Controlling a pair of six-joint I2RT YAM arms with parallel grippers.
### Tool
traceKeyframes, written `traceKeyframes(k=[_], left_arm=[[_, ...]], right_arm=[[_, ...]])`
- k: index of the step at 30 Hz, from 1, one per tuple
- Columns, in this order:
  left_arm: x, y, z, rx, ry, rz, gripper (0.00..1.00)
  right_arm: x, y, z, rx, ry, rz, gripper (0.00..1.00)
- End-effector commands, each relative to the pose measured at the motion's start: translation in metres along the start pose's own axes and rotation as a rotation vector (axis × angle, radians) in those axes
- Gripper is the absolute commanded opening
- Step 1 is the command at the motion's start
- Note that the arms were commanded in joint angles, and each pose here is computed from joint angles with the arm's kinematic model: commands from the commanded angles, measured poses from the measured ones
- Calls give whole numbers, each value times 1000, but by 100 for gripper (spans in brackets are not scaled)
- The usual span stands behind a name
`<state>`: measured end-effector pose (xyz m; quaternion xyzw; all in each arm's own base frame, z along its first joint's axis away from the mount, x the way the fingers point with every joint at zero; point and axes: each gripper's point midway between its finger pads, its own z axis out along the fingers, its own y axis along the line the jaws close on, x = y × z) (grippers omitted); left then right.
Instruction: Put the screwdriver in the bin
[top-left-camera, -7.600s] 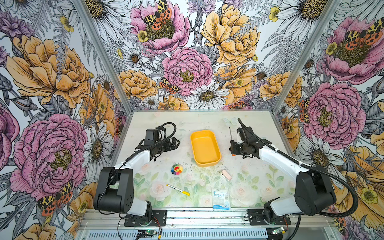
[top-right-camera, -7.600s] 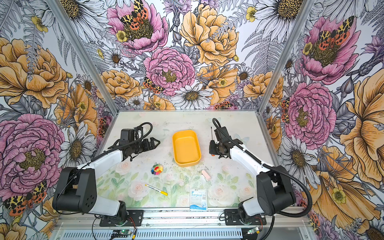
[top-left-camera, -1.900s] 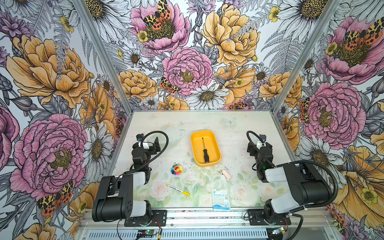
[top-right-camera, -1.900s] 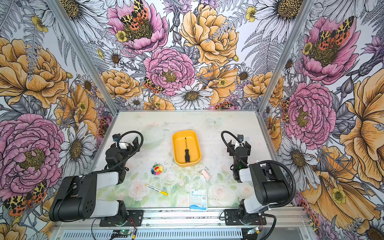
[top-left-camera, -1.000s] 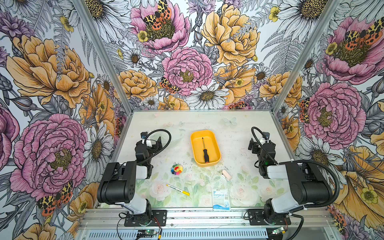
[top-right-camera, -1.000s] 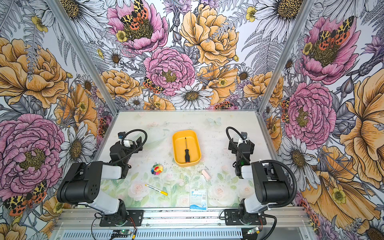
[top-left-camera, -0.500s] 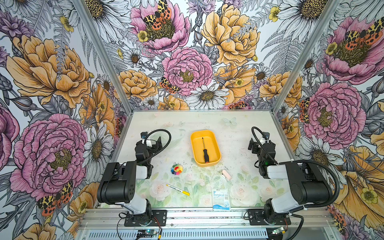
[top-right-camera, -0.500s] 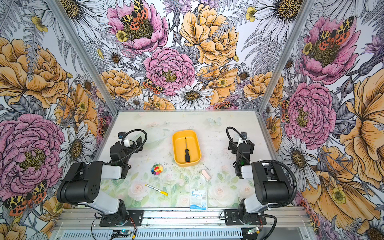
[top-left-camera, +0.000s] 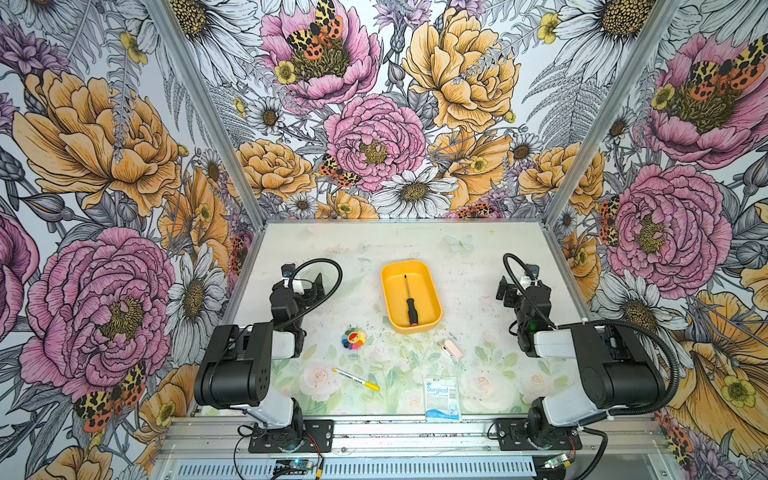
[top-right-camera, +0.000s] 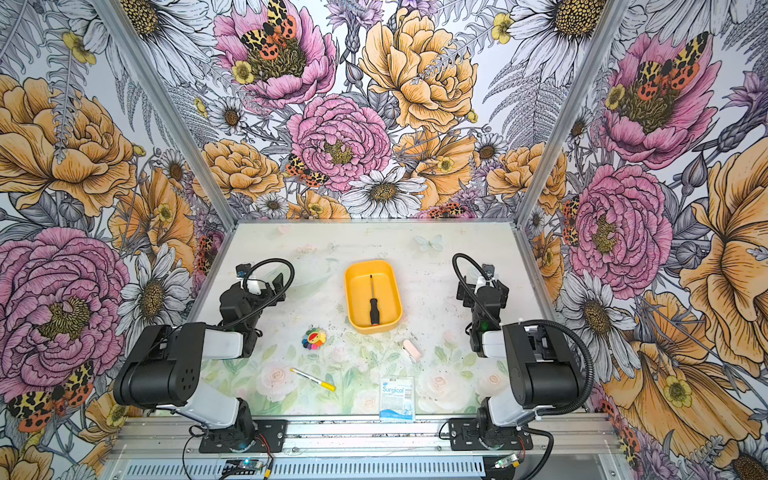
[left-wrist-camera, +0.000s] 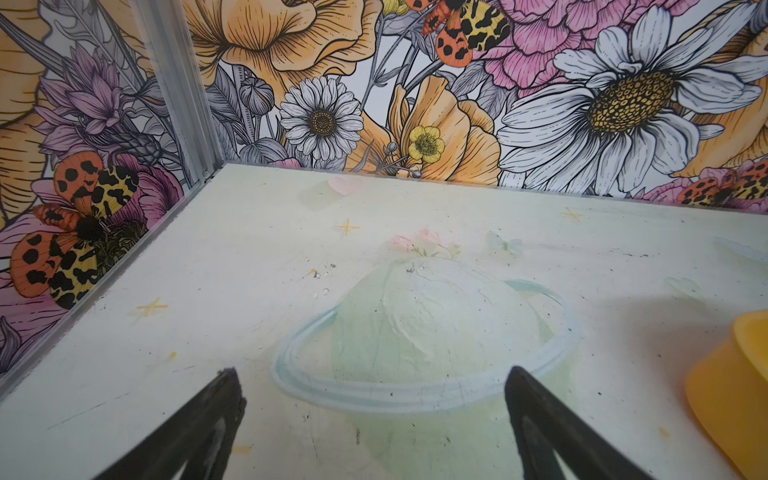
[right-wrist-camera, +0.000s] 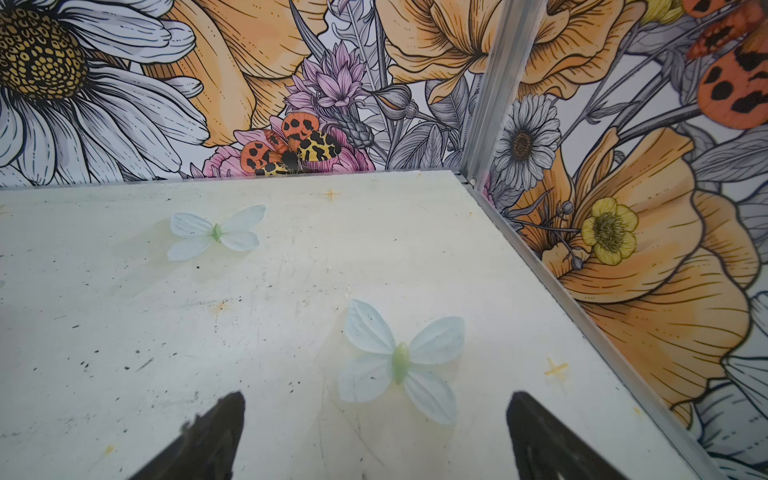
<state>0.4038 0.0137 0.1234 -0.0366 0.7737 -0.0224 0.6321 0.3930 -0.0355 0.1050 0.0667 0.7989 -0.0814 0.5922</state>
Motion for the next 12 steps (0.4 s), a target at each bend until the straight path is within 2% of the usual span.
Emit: traceKeyframes(k=[1,12], left_arm=[[-6,-1,2,-3,-15,17,99],[-6,-1,2,-2,-14,19,99]], right_arm=[[-10,2,3,-9,-25,15,99],[-10,2,3,-8,-25,15,99]])
